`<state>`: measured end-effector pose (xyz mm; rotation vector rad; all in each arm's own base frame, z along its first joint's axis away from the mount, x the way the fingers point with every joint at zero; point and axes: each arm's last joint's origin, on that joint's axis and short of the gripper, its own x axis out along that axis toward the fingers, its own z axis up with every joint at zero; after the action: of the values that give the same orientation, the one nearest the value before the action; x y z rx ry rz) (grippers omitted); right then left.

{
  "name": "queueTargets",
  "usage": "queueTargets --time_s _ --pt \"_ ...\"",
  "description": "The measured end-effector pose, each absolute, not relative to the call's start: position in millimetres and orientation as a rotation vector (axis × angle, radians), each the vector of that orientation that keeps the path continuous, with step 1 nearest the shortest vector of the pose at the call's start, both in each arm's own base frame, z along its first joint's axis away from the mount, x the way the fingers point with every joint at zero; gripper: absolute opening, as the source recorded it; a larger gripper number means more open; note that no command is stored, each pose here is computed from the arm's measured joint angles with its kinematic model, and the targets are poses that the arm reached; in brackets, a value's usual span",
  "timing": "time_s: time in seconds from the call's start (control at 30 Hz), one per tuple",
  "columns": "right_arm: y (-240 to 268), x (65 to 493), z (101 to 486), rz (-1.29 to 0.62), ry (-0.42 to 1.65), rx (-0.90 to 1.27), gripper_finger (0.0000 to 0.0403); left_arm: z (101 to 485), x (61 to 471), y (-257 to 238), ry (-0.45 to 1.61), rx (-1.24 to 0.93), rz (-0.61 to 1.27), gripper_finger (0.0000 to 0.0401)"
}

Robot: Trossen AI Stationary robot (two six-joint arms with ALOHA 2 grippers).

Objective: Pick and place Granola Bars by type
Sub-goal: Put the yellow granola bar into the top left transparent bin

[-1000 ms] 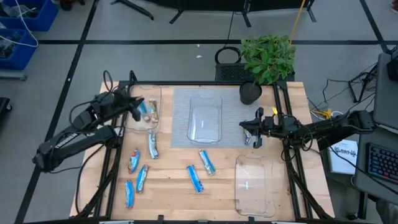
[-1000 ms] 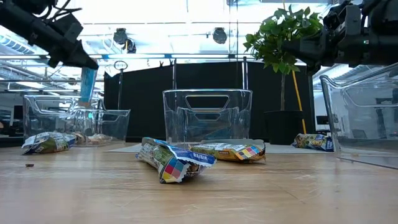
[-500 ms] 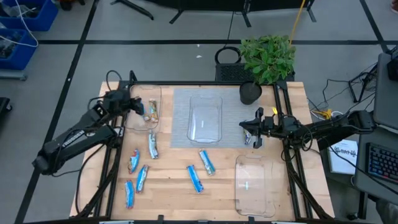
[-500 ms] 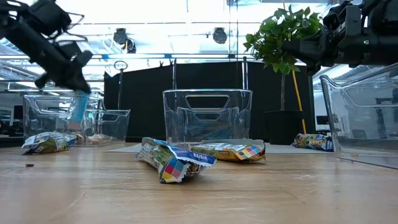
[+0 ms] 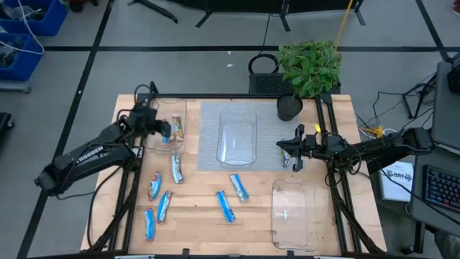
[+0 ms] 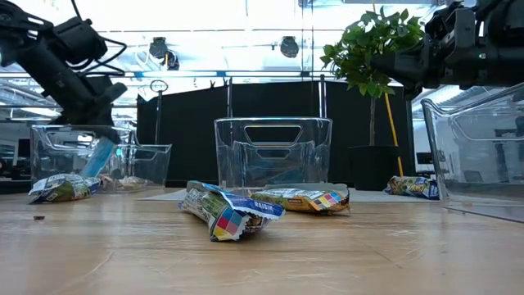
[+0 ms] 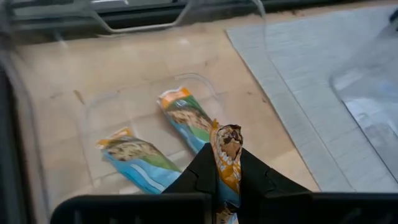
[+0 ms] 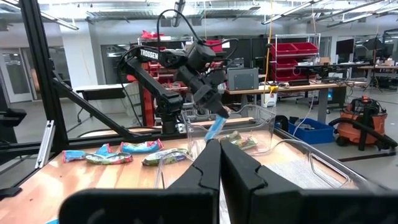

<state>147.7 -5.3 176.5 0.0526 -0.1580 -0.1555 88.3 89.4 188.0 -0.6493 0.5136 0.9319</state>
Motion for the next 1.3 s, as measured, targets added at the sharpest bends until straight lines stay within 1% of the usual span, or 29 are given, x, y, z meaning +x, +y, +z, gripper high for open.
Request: queueTargets --time_s 0.2,0.27,0.5,0.97,1.03,1.1,1.3 --pt "-5.2 147.7 176.5 -0.155 -0.158 0.053 0.0001 187.2 92.3 84.1 0.526 -0.668 0.895 0.0027" --pt "-5.3 147.7 176.5 -0.156 -0.158 0.053 0.0001 186.0 93.2 81.6 0.54 -0.674 0.896 0.0034" --pt "-5.2 147.9 175.2 -0.156 -0.143 0.052 0.0001 184.6 93.4 78.4 0.542 -0.659 0.995 0.0045" --pt "-5.2 147.9 174.5 -0.155 -0.137 0.051 0.0004 185.9 100.9 70.8 0.543 -0.642 0.907 0.0053" --pt "-5.2 147.9 174.4 -0.155 -0.137 0.051 0.0004 186.9 102.1 70.7 0.534 -0.624 0.901 0.0062" --pt "-5.3 147.9 174.4 -0.155 -0.137 0.051 0.0004 188.1 103.0 71.2 0.516 -0.612 0.909 0.0081" --pt "-5.2 147.9 174.3 -0.155 -0.136 0.051 0.0004 190.0 103.0 73.2 0.487 -0.579 0.96 0.0163"
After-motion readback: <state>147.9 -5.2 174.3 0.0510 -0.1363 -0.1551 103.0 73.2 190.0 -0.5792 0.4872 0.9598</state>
